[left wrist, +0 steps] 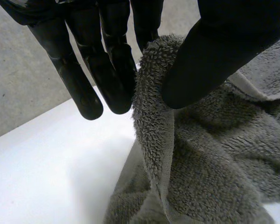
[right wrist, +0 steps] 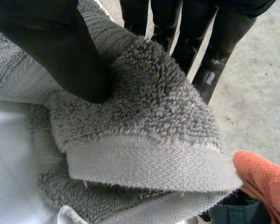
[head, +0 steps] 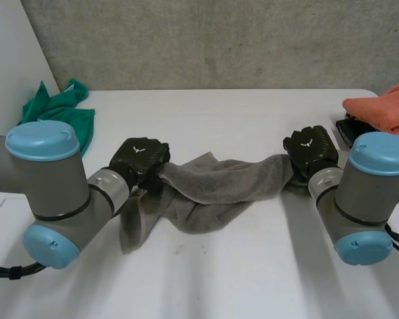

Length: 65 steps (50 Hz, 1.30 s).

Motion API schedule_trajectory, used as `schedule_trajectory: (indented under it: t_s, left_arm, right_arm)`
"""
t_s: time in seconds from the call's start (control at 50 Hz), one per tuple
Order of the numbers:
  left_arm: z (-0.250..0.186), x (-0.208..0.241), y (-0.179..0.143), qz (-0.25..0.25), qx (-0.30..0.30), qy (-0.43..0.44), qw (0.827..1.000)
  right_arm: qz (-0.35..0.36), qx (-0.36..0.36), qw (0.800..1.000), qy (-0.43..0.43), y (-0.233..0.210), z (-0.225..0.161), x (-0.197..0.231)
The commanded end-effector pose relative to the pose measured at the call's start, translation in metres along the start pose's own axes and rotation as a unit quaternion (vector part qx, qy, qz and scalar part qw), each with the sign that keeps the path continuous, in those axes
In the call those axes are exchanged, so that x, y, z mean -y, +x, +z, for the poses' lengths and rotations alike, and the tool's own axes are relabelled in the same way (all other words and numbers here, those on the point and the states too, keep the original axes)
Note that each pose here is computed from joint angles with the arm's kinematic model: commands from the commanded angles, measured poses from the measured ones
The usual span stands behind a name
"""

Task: Fold the laundry.

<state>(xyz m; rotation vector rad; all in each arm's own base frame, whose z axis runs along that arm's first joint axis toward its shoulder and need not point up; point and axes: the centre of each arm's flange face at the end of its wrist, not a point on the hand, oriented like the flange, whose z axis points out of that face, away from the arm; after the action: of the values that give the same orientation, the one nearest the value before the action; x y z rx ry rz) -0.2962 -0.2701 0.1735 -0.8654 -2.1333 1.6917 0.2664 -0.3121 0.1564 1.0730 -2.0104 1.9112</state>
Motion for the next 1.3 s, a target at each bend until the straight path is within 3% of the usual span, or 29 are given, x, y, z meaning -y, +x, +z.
schedule_trajectory:
  t_s: [0.02, 0.1, 0.16, 0.26, 0.32, 0.34, 0.4, 0.42, 0.44, 0.52, 0.54, 0.62, 0.74, 0.86, 1.02, 1.14, 1.3]
  left_arm:
    - [-0.013, -0.007, 0.006, 0.001, -0.014, -0.051, 0.999]
    - [-0.012, -0.01, 0.005, 0.003, -0.015, -0.067, 0.998]
    - [-0.003, -0.008, 0.001, 0.02, -0.012, -0.055, 0.998]
    - [0.029, 0.016, -0.016, 0.074, 0.019, 0.02, 0.997]
    - [0.046, 0.06, -0.039, 0.121, 0.075, 0.116, 0.983]
    - [0.049, 0.075, -0.044, 0.132, 0.09, 0.148, 0.976]
    - [0.054, 0.135, -0.063, 0.17, 0.146, 0.279, 0.934]
    - [0.053, 0.149, -0.067, 0.175, 0.159, 0.309, 0.921]
    - [0.048, 0.175, -0.074, 0.184, 0.18, 0.368, 0.894]
    - [0.024, 0.222, -0.085, 0.192, 0.217, 0.459, 0.84]
    - [0.02, 0.227, -0.085, 0.193, 0.219, 0.464, 0.836]
    - [0.014, 0.214, -0.077, 0.189, 0.203, 0.432, 0.858]
    - [0.013, 0.132, -0.056, 0.174, 0.153, 0.296, 0.927]
    - [0.009, 0.065, -0.033, 0.162, 0.111, 0.2, 0.96]
    - [0.019, 0.002, 0.003, 0.157, 0.054, 0.123, 0.978]
    - [0.02, -0.003, 0.006, 0.154, 0.048, 0.117, 0.98]
    - [0.023, 0.003, 0.006, 0.153, 0.051, 0.127, 0.979]
  right_arm:
    - [-0.058, 0.075, 0.994, -0.057, 0.012, -0.04, 0.024]
    - [-0.079, 0.124, 0.984, -0.104, 0.019, -0.055, 0.033]
    - [-0.073, 0.13, 0.983, -0.112, 0.021, -0.045, 0.038]
    - [-0.064, 0.053, 0.996, -0.014, 0.035, -0.001, 0.067]
    - [-0.05, -0.012, 0.997, 0.065, 0.05, 0.023, 0.088]
    - [-0.038, -0.062, 0.989, 0.129, 0.065, 0.035, 0.109]
    - [-0.019, -0.131, 0.964, 0.228, 0.088, 0.043, 0.144]
    - [-0.012, -0.173, 0.943, 0.283, 0.103, 0.044, 0.165]
    - [-0.006, -0.191, 0.932, 0.308, 0.111, 0.043, 0.175]
    - [-0.002, -0.218, 0.91, 0.352, 0.126, 0.034, 0.199]
    - [-0.002, -0.216, 0.911, 0.352, 0.126, 0.032, 0.201]
    - [0.008, -0.178, 0.933, 0.313, 0.123, 0.024, 0.195]
    - [0.003, -0.067, 0.98, 0.19, 0.1, 0.008, 0.159]
    - [0.005, 0.053, 0.998, 0.034, 0.069, 0.001, 0.1]
    - [-0.016, 0.151, 0.982, -0.116, 0.023, 0.011, 0.028]
    - [-0.014, 0.152, 0.979, -0.137, 0.013, 0.029, 0.005]
    - [-0.015, 0.091, 0.993, -0.075, 0.014, 0.053, 0.0]
